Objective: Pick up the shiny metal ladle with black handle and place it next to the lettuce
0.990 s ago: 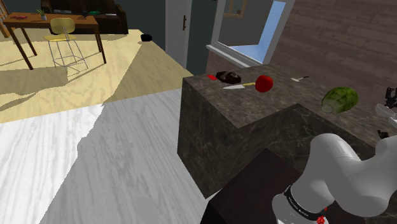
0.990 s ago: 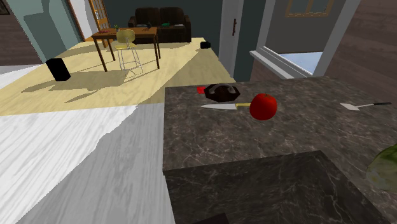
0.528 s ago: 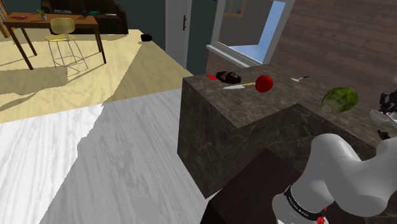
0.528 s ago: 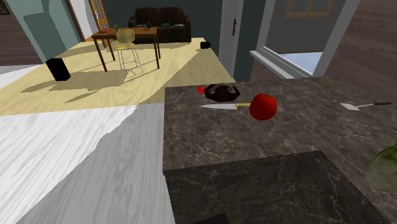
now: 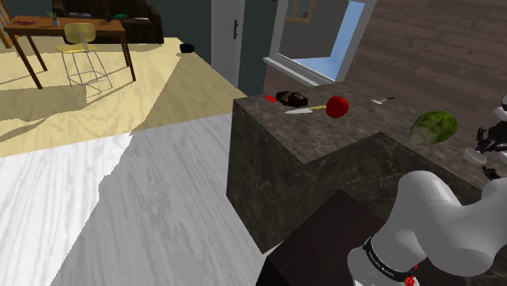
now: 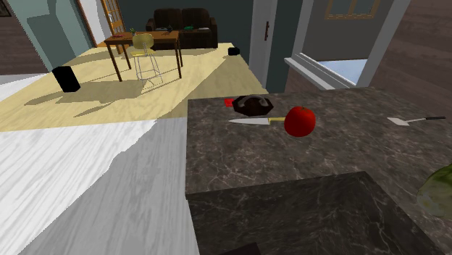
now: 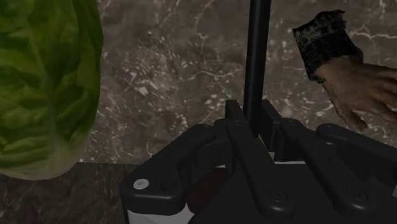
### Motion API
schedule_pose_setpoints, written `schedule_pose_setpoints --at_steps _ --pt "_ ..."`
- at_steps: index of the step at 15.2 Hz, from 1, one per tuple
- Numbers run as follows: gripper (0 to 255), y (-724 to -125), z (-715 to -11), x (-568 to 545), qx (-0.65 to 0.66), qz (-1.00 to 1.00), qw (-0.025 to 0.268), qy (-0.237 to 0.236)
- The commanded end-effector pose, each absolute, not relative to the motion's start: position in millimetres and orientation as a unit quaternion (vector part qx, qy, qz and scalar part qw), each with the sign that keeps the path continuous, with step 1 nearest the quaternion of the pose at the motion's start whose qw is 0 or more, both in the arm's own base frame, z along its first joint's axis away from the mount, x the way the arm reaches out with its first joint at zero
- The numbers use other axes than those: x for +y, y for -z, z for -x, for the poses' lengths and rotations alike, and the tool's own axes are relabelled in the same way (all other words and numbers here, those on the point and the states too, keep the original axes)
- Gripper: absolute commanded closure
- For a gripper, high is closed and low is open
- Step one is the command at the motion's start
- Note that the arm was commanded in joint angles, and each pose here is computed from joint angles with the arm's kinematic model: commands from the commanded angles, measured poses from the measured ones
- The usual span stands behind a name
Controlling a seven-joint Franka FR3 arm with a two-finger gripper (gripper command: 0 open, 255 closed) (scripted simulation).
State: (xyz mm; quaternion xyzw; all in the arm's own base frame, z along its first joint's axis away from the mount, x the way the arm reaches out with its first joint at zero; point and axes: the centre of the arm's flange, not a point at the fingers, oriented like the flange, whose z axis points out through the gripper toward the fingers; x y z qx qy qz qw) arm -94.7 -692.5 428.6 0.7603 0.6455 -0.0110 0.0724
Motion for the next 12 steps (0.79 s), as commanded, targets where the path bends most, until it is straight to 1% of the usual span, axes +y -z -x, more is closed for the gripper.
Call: schedule_pose_setpoints --at_steps 1,12 --pt "255 -419.1 94.5 -692.8 0.645 -0.760 0.073 0.011" --pt "255 -361.1 94.5 -692.8 0.645 -0.760 0.073 0.011"
